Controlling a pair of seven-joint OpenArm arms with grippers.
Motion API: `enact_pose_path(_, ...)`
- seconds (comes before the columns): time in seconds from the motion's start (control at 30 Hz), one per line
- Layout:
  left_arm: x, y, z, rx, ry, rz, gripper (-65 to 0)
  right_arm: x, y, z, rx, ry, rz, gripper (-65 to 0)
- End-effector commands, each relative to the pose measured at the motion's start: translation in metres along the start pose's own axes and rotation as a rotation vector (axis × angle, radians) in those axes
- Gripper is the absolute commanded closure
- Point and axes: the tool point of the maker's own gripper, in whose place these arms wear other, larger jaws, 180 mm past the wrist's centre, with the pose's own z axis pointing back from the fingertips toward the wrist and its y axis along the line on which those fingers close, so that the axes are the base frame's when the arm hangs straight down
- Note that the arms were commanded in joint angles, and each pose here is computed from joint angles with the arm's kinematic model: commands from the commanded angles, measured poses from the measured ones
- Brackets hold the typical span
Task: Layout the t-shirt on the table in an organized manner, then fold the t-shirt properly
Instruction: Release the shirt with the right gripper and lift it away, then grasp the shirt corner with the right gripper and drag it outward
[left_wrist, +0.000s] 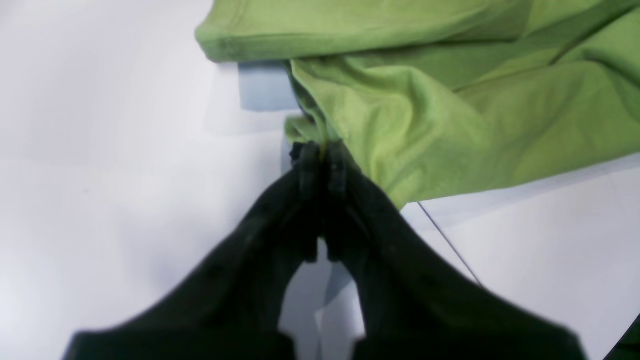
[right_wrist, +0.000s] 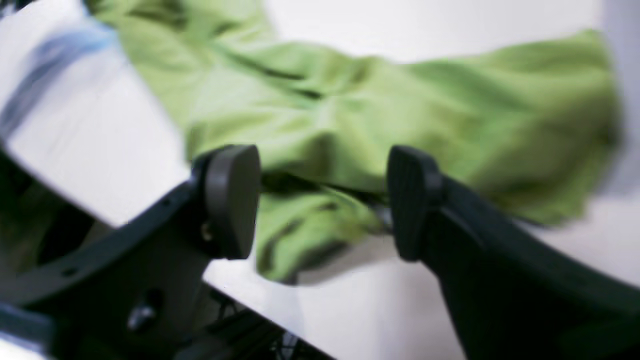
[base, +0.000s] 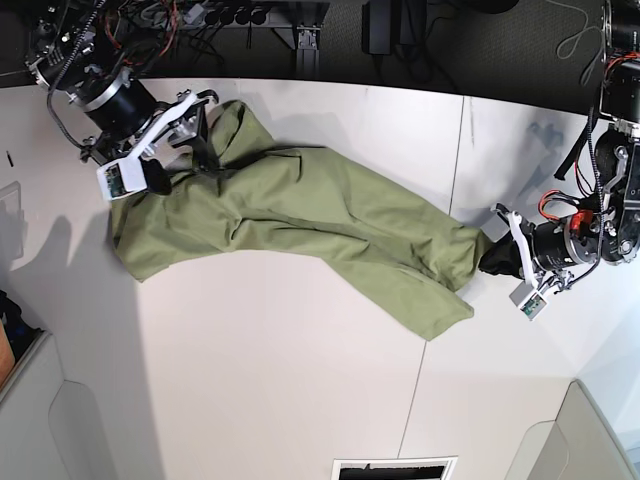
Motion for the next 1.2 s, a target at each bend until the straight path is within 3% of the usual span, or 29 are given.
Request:
enact_pose_path(0.0, 0.01, 0.007, 0.007, 0.015, -0.028, -0.007, 0.0, 0.002, -0.009, 0.006, -0.029, -0.026, -0.023, -39.4)
enact_pose_path(0.13, 0.001, 0.003, 0.006, 0.005, -0.013, 0.002, 0.0, -0.013, -0.055, 0.012, -0.172, -0.038, -0.147, -39.4)
enact_pose_path(0.23, -0.003, 0.001, 0.005, 0.001, -0.007, 0.006, 0.0, -0.025, -0.08, 0.003, -0.227, -0.057, -0.231, -39.4)
enact_pose_path(0.4, -0.003, -0.001, 0.005, -0.003, -0.009, 0.011, 0.0, -0.046, -0.094, -0.032, -0.205, -0.001, -0.323, -39.4)
enact_pose_path(0.6, -0.004, 0.0, 0.005, -0.001, -0.006, 0.009, 0.0, -0.041, -0.106, -0.069, -0.178, -0.009, -0.4, -38.9)
enact_pose_path(0.67, -0.004, 0.0, 0.005, -0.002, -0.007, 0.009, 0.0, -0.04, -0.108, -0.08, -0.167, -0.004, -0.424, -32.4)
enact_pose_path(0.73, -0.004, 0.0, 0.005, -0.001, -0.007, 0.009, 0.0, -0.037, -0.11, -0.088, -0.159, -0.003, -0.438, -19.8)
enact_pose_path(0.83, -0.005, 0.001, 0.005, 0.005, 0.001, 0.001, 0.0, -0.023, -0.108, -0.094, -0.125, -0.03, -0.407, 0.0)
enact_pose_path(0.97, -0.009, 0.004, 0.005, 0.021, 0.022, -0.018, 0.0, 0.017, -0.119, -0.086, -0.127, -0.106, -0.313, 0.0)
enact_pose_path(1.17, -0.016, 0.009, 0.006, 0.049, 0.059, -0.053, 0.0, 0.067, -0.168, -0.065, -0.233, -0.15, -0.151, 0.0)
